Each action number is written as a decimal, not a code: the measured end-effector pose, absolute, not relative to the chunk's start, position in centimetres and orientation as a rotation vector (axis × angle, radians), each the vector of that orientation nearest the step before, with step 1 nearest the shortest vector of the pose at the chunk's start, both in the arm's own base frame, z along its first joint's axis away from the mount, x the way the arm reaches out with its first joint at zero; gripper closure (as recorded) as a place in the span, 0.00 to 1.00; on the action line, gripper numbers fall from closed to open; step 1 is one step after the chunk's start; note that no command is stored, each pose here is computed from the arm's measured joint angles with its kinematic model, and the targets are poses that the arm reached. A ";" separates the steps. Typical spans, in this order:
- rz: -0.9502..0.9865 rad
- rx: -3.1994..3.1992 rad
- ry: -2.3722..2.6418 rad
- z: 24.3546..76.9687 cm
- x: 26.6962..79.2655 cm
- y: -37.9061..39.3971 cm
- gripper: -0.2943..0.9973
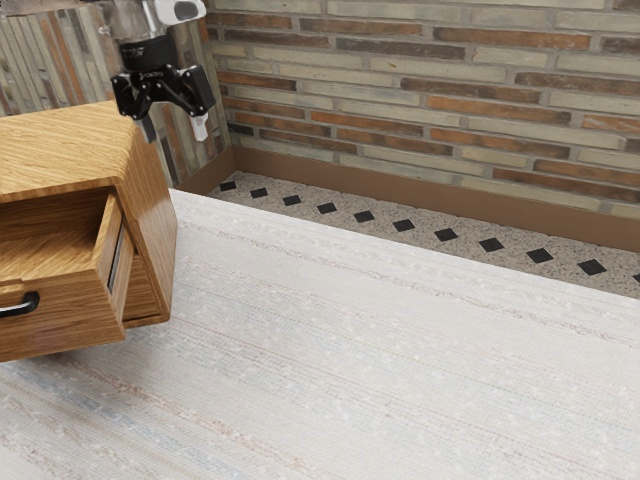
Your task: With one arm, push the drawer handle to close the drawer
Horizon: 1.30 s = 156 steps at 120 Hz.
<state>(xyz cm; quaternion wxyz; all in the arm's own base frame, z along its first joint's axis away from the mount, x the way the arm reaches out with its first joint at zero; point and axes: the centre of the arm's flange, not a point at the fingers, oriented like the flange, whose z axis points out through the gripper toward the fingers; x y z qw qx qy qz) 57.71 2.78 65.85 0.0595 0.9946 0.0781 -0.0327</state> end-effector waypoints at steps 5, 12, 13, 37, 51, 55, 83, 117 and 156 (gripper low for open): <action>-0.097 3.008 0.236 65.7 57.7 2.5 0.23; -0.114 2.993 0.229 65.8 53.9 1.8 0.23; -0.118 2.990 0.227 65.8 52.6 1.7 0.23; 0.070 3.021 0.377 62.2 28.1 1.6 0.30; 0.114 3.047 0.574 59.8 24.5 3.8 0.44; 0.127 3.054 0.609 59.5 23.5 4.0 0.49; 0.046 3.090 0.818 56.5 20.1 7.8 0.68; -0.076 3.114 0.895 53.4 23.4 10.0 0.75; -0.008 3.077 0.948 51.8 26.8 12.1 0.78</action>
